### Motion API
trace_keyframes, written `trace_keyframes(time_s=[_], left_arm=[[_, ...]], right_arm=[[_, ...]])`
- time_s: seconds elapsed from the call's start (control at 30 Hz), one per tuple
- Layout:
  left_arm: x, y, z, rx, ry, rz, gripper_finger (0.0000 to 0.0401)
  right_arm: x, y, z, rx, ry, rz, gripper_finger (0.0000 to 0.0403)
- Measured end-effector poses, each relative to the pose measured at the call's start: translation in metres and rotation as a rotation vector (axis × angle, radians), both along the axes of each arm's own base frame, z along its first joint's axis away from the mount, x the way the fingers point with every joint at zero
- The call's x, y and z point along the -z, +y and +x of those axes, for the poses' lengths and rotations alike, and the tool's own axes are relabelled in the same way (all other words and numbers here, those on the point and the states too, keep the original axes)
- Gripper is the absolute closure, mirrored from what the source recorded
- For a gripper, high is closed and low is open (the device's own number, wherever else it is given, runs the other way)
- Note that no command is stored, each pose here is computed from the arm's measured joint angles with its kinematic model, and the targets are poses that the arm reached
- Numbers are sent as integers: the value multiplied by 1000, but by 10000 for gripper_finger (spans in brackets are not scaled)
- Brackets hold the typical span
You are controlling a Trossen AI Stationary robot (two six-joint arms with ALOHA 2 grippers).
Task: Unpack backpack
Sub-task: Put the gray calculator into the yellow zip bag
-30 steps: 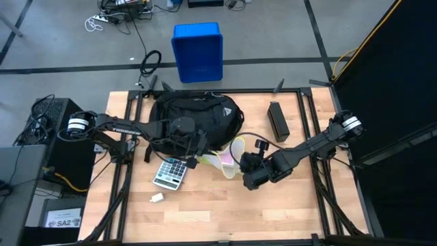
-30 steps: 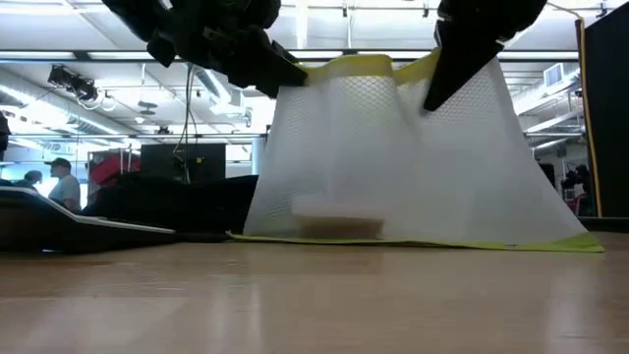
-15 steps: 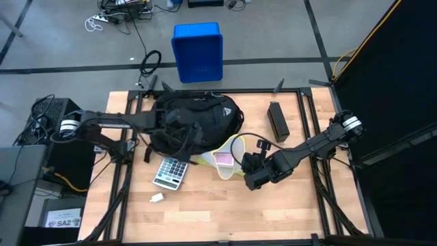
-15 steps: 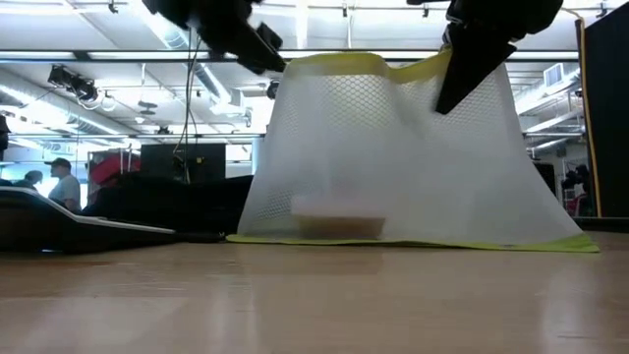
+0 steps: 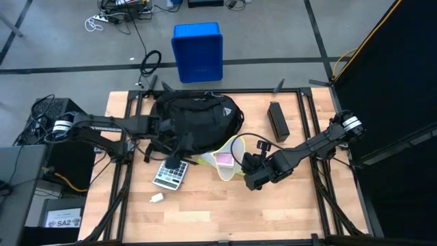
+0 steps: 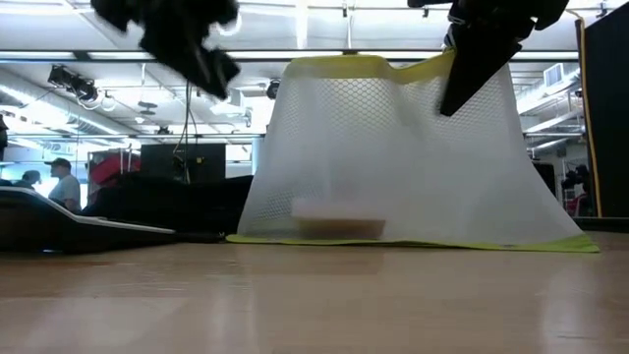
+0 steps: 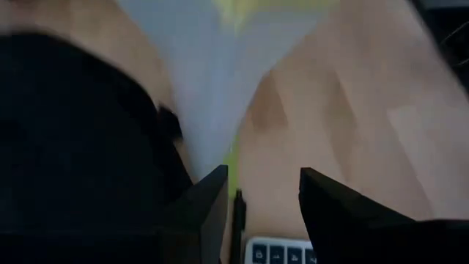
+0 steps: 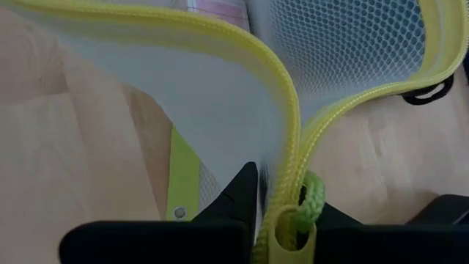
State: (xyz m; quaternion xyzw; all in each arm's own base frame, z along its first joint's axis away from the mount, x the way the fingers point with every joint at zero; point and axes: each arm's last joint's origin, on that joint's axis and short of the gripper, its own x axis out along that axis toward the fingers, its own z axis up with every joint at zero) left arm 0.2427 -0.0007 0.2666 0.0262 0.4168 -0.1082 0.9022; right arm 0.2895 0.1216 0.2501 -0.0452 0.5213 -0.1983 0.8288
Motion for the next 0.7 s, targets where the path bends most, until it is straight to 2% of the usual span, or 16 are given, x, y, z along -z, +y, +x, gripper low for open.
trace_keyframes(time_s=[0.1, 0.27, 0.4, 0.47, 0.7], left_arm=[[25, -1, -1, -10, 86, -2, 263], [39, -5, -2, -34, 172, -23, 263], [30, -20, -3, 29, 185, -16, 264], [25, -33, -7, 59, 203, 25, 264], [8, -88, -25, 62, 270, 53, 279]], right_arm=[[0, 0, 0, 3, 1, 8, 403], [0, 1, 0, 0, 8, 24, 403], [0, 0, 0, 1, 8, 25, 403], [0, -1, 0, 5, 8, 25, 403], [0, -1, 1, 12, 6, 33, 403]])
